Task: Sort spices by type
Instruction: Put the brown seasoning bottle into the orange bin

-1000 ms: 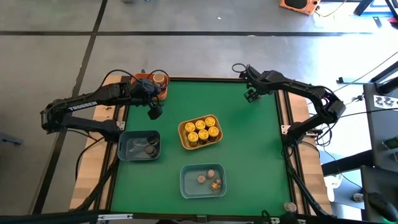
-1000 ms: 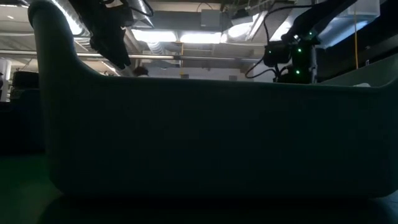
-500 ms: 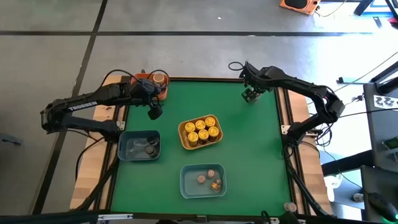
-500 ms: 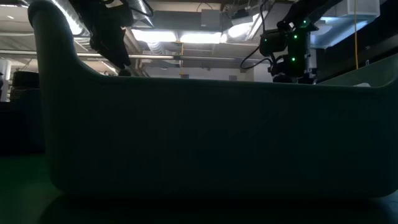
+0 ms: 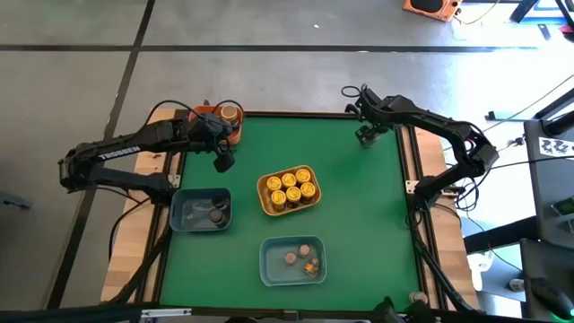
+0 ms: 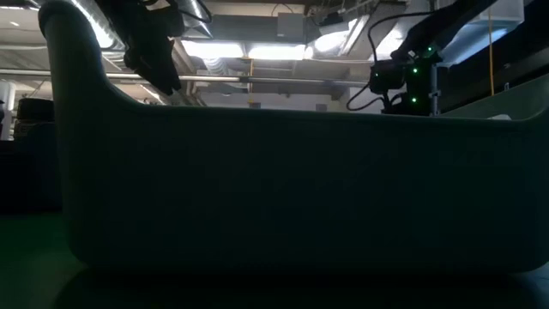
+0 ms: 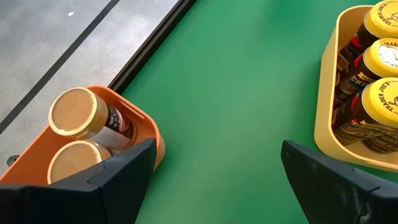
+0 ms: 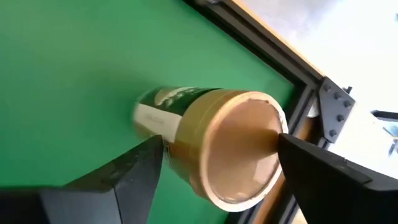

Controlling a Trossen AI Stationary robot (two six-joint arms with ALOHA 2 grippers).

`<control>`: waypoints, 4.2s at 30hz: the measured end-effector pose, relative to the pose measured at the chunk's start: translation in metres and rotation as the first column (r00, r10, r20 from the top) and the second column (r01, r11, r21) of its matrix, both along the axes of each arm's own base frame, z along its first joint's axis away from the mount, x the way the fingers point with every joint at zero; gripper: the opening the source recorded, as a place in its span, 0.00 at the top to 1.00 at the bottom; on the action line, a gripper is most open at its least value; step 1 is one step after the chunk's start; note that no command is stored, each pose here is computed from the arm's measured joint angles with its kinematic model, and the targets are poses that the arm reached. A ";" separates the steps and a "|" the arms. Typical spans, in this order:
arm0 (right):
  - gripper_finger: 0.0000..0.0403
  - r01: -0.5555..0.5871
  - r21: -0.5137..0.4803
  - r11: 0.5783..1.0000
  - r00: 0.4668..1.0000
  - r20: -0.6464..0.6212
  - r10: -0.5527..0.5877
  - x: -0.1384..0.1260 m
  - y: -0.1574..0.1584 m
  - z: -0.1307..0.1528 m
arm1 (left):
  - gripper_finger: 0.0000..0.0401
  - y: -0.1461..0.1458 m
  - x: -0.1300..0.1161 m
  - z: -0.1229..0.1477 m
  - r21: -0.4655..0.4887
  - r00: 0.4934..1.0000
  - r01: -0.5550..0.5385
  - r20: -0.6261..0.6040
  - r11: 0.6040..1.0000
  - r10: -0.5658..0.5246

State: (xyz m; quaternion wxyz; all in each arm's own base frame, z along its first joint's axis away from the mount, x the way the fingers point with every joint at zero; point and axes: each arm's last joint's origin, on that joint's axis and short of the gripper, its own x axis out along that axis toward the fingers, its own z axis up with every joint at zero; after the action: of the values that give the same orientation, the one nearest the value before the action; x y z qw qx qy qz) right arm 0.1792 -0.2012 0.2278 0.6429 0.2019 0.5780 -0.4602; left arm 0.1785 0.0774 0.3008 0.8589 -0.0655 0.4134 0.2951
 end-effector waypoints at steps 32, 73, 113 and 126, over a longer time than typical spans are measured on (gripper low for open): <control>0.23 -0.044 0.087 0.995 0.986 0.164 0.029 0.007 -0.002 0.000 | 0.14 0.001 0.002 0.002 0.005 0.999 -0.005 0.032 1.000 0.005; 0.23 0.089 0.034 0.995 0.904 0.418 -0.095 0.066 0.061 -0.031 | 0.14 0.002 0.005 0.005 0.020 0.997 -0.009 0.076 1.000 0.007; 0.31 -0.350 -0.096 0.932 0.885 0.293 0.362 0.088 0.066 -0.048 | 0.14 0.000 0.011 0.006 0.009 0.991 -0.017 0.130 1.000 0.015; 0.31 -0.280 -0.515 0.810 0.555 0.602 0.574 0.088 0.070 -0.074 | 0.14 -0.025 0.027 0.007 0.040 0.965 0.109 0.237 0.993 -0.115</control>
State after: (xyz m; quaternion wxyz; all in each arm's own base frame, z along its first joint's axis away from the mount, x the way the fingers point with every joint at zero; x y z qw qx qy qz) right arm 0.2669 -0.1314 0.1538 0.9375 0.0979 0.2060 -0.2628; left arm 0.2058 0.0528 0.3077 0.9184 -0.0656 0.3063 0.2417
